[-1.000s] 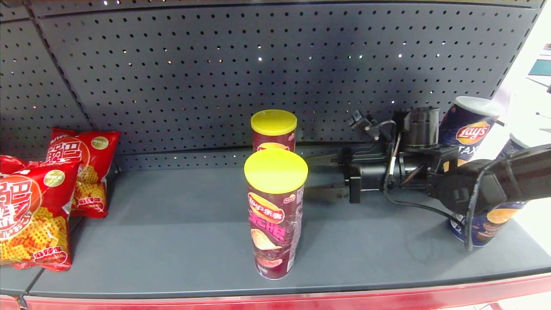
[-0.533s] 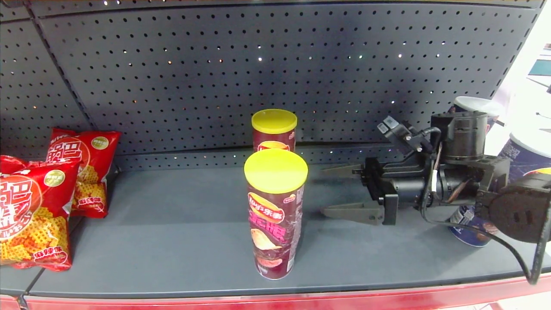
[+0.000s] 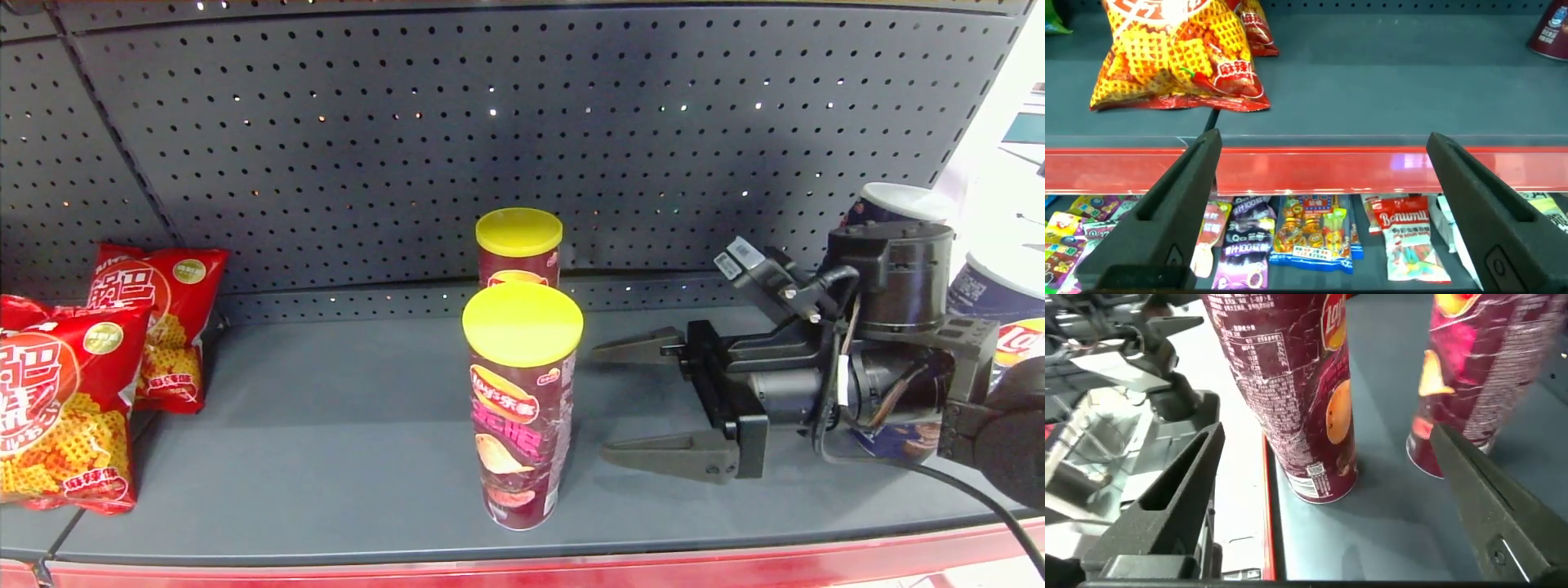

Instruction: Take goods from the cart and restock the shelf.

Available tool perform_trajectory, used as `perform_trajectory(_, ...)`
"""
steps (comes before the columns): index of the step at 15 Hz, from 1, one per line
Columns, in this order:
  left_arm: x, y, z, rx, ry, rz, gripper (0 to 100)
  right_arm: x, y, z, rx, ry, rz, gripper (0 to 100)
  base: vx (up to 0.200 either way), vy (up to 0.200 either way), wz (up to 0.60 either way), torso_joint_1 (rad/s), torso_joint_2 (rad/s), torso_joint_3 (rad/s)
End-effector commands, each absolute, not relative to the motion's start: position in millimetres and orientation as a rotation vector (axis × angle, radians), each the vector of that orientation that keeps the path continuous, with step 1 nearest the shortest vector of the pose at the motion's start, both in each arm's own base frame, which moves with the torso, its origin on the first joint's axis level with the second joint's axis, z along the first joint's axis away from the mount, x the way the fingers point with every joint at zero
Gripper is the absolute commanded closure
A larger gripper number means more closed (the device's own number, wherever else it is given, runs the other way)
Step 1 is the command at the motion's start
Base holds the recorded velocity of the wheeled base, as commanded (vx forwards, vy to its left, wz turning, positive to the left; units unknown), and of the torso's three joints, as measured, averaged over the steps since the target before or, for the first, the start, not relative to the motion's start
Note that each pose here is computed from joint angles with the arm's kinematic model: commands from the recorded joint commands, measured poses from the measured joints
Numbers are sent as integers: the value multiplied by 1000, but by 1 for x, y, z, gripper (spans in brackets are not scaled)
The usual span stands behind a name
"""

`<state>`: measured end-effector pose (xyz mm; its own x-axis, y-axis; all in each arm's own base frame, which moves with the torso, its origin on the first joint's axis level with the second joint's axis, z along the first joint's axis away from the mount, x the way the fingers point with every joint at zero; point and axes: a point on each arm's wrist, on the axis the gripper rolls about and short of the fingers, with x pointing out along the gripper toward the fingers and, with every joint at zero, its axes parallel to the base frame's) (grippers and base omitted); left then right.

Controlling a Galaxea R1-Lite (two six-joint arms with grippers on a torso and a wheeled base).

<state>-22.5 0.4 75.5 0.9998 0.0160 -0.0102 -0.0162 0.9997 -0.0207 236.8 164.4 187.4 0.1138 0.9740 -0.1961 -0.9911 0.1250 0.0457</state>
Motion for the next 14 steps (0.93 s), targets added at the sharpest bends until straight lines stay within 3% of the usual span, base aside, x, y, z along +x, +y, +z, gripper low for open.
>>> perform_trajectory(1,-22,0,75,-21,12,17,0,231,171,185,-114,203,1451,0,0,0,0,0,0,0)
perform_trajectory(14,-22,0,75,-21,12,17,0,226,203,180,-146,243,1378,0,0,0,0,0,0,0)
